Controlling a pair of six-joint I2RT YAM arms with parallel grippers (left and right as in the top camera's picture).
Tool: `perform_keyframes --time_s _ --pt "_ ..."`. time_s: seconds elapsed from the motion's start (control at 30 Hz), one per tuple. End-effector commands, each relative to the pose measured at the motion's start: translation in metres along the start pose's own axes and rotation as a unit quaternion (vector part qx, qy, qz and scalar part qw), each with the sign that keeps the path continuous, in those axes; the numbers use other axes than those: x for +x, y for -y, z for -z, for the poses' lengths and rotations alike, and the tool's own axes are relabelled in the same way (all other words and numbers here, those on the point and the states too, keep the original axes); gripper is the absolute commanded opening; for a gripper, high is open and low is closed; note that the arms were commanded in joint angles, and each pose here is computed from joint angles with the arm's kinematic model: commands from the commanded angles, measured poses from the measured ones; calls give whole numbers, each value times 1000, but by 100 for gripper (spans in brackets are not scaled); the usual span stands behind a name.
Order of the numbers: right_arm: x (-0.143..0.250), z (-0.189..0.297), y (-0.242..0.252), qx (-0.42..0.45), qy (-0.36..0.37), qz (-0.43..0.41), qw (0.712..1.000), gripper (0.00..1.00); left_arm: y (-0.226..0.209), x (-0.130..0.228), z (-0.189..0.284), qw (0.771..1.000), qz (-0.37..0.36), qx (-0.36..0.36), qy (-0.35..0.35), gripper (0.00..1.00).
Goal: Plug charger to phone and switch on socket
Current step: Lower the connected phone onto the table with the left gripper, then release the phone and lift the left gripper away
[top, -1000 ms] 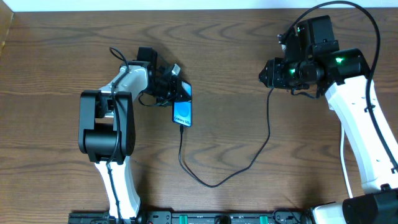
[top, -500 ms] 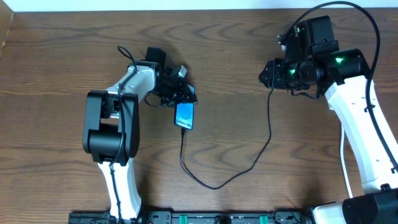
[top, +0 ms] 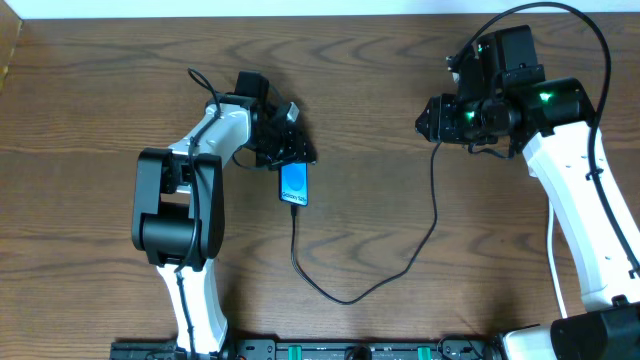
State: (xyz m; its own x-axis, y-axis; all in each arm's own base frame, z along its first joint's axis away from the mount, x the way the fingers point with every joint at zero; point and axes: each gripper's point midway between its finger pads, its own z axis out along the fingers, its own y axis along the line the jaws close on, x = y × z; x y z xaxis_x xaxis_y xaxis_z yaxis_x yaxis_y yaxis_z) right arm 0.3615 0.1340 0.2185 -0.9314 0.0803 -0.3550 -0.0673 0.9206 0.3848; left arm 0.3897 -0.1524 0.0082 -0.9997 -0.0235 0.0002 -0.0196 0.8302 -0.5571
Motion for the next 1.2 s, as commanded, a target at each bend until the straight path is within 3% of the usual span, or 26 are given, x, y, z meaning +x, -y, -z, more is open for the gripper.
perform_keyframes --time_s 0.0,0.1,0.3,0.53,0.8,1.0,1.17 --pt "2 -2 2 3 -3 5 1000 48 -44 6 -11 995 20 -94 -8 46" --pt "2 -2 2 3 -3 5 1000 49 -46 6 -11 995 19 -99 -7 53" --pt "2 -2 2 3 -3 5 1000 51 -61 3 -7 990 19 -142 1 57" --pt "3 -2 2 4 -6 20 1000 51 -82 -1 1 978 31 -207 18 59" --pt "4 -2 3 4 -7 39 999 53 -81 -9 9 976 30 -211 31 59" --pt "-1 -2 2 4 2 49 999 55 -66 -24 66 975 33 -202 91 59" --pt "-7 -2 5 12 14 53 998 55 -27 -25 157 963 16 -185 192 59"
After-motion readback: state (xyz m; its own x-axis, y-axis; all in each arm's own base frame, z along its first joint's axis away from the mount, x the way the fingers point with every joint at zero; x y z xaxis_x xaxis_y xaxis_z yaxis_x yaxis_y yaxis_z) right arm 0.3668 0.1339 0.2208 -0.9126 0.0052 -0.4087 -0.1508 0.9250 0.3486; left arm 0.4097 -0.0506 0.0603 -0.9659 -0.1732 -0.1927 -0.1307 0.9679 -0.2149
